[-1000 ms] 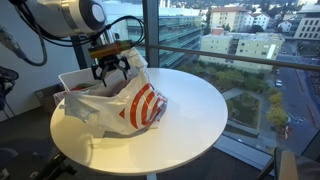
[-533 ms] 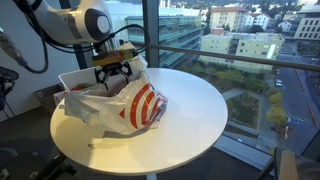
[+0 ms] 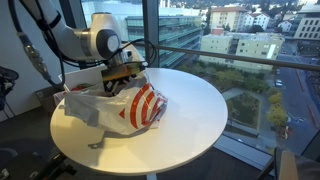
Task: Remove the blue and white clothing from the plastic and put it in the storage container.
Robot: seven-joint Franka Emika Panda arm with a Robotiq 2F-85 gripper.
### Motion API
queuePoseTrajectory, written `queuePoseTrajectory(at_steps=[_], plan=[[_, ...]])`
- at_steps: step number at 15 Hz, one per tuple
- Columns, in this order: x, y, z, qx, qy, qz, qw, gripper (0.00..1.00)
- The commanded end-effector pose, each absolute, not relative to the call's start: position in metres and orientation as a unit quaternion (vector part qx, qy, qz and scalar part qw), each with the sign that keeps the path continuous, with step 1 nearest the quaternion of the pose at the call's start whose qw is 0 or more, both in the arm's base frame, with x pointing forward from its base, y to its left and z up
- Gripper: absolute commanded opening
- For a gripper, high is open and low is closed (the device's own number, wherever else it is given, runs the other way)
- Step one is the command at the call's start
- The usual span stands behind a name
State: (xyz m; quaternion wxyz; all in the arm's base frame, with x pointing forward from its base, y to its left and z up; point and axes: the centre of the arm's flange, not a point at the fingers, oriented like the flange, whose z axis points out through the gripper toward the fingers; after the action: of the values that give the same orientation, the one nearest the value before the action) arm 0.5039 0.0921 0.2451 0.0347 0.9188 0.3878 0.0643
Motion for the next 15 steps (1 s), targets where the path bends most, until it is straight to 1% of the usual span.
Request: queuePoseTrajectory(at_steps=[1, 3, 7, 8, 9, 10, 12, 14, 15], plan=[[0.501, 0.079, 0.219, 0.924, 0.376, 0.062, 0.038, 1.0], [0.501, 0.08, 0.206, 0.925, 0.375, 0.059, 0.022, 1.0], [0.505, 0.091, 0.185, 0.92, 0.386, 0.065, 0.028, 1.0], [0.507, 0.092, 0.182, 0.919, 0.389, 0.063, 0.028, 0.75], [0.507, 0.092, 0.18, 0.919, 0.388, 0.062, 0.029, 0.73], [0.507, 0.091, 0.18, 0.919, 0.387, 0.063, 0.03, 0.66], [0.508, 0.089, 0.179, 0.923, 0.378, 0.064, 0.037, 0.49], [0.508, 0.085, 0.183, 0.928, 0.365, 0.065, 0.044, 0.35], [0.506, 0.081, 0.186, 0.931, 0.357, 0.057, 0.041, 0.27]])
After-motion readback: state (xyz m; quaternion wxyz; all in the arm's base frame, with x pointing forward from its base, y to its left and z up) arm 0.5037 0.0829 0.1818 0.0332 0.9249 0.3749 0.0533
